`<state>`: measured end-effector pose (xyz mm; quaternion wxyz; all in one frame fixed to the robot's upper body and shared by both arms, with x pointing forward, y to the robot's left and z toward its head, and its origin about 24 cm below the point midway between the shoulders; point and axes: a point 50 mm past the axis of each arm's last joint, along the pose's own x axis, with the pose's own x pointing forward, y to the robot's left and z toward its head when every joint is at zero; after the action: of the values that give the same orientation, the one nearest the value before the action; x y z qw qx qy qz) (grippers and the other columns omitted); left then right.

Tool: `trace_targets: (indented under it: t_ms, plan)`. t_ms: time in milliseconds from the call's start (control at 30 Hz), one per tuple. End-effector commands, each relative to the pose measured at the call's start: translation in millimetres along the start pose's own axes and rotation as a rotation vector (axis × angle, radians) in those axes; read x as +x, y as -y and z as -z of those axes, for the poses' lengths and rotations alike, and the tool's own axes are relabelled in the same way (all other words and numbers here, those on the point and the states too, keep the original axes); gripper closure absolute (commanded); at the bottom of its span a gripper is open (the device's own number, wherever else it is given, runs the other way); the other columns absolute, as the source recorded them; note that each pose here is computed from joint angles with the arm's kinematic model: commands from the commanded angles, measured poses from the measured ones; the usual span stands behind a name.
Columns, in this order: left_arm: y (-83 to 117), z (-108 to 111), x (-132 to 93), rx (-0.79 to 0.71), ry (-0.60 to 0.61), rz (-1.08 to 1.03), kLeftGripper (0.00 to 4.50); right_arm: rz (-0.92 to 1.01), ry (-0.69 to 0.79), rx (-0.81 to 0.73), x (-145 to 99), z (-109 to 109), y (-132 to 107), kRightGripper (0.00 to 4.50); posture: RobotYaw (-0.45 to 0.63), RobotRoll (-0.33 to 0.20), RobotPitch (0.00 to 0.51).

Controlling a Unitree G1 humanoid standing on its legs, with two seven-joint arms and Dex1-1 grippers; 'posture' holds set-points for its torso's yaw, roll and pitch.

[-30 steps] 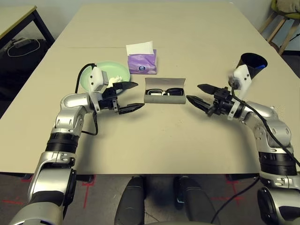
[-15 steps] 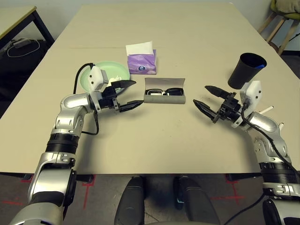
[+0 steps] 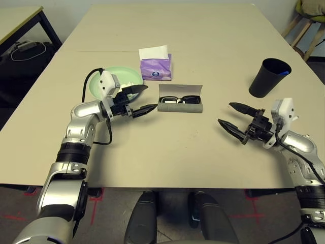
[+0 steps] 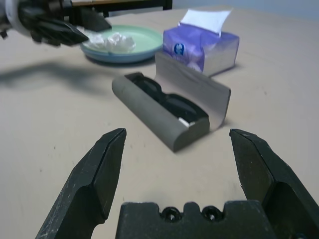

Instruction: Organize and tidy the items on the table.

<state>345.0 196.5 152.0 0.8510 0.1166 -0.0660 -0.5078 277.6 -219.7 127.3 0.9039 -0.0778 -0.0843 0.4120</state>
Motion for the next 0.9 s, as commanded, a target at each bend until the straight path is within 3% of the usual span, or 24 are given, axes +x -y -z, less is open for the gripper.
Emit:
trace_targets:
  t_ms: [33,167,400,900]
  plan:
    - [-1.6,3.6,1.2,0.016,-0.021,0.009,3.01,-0.019,-0.023,0.005,0.3,0.5,-2.4,0.00,0.13,0.000,0.138]
    - [-11.8,6.6,3.4,-0.014,-0.037,-0.099,4.48,-0.024,-0.016,0.007,3.8,-0.9,-1.4,0.00,0.13,0.000,0.139]
    - [-27.4,7.1,17.1,0.008,-0.072,-0.318,4.48,-0.017,-0.007,0.024,5.1,0.5,-1.4,0.00,0.13,0.000,0.143]
    - [-34.6,6.0,56.0,0.027,-0.165,-0.416,4.48,-0.007,-0.016,0.036,6.3,-1.8,-6.0,0.00,0.11,0.000,0.153]
